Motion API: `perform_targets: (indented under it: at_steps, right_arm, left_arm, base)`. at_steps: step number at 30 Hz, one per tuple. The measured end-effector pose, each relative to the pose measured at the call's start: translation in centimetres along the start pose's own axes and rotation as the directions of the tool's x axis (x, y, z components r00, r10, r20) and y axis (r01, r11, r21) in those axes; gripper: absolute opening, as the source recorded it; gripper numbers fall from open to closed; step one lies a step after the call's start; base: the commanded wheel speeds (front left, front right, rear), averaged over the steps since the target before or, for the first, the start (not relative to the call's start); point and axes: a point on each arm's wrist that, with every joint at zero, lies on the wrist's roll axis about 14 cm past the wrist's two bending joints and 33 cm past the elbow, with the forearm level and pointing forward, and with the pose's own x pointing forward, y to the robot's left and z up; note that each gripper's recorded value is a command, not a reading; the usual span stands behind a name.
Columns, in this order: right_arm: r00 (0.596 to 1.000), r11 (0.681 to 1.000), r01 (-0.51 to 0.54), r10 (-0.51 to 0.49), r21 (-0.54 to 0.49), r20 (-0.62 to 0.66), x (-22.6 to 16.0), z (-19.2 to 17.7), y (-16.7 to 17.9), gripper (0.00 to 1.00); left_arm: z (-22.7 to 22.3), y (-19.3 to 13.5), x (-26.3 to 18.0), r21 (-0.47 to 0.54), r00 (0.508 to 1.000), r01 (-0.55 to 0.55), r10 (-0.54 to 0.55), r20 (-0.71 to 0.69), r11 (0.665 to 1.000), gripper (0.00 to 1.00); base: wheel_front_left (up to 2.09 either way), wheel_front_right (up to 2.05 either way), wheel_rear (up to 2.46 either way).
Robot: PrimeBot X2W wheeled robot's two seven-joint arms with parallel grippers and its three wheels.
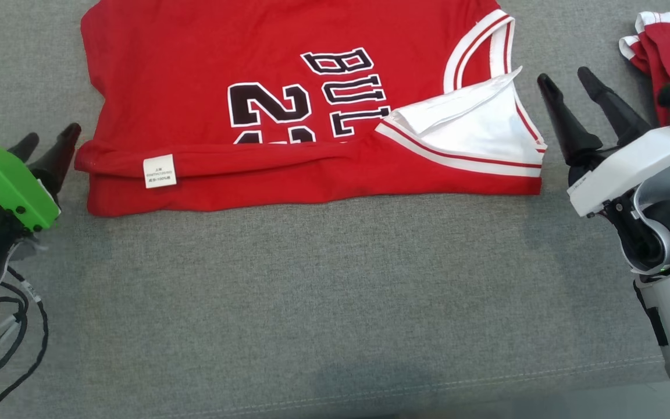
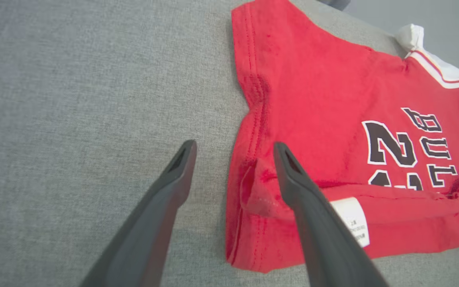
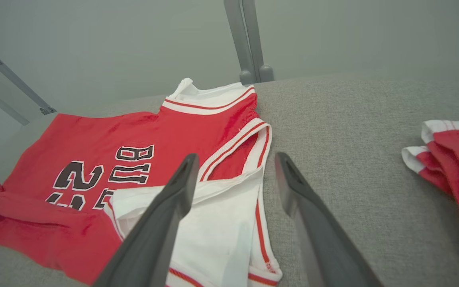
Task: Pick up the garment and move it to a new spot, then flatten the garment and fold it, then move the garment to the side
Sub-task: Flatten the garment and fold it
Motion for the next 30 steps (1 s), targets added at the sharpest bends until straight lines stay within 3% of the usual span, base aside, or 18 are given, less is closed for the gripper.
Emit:
perform_targets:
  at_steps: [5,12,16,30]
  right_arm:
    - [1.000,0.999,0.031,-0.031,0.011,0.006,-1.6,-0.9,-0.7,1.00]
    - [0.989,0.994,0.097,-0.091,0.044,-0.121,-4.4,-5.9,-1.5,1.00]
    - [0.988,0.994,0.098,-0.091,0.051,-0.123,-4.1,-6.3,-1.4,1.00]
    - [0.990,0.996,0.048,-0.037,0.079,-0.136,-3.3,-7.5,0.7,1.00]
  left_arm:
    - [2.5,0.5,-1.3,-0.009,0.990,-0.009,0.010,0.140,1.000,1.00]
    - [-5.6,0.8,-2.0,-0.169,1.000,-0.008,0.007,-0.004,0.986,1.00]
    - [-6.3,0.8,-2.0,-0.215,1.000,-0.005,0.005,0.001,0.977,1.00]
    - [-6.1,1.7,-2.6,-0.216,0.999,-0.019,0.026,0.029,0.976,1.00]
  base:
    - [0.00,0.00,0.00]
    - [0.00,0.00,0.00]
    - [0.00,0.00,0.00]
    - [0.00,0.00,0.00]
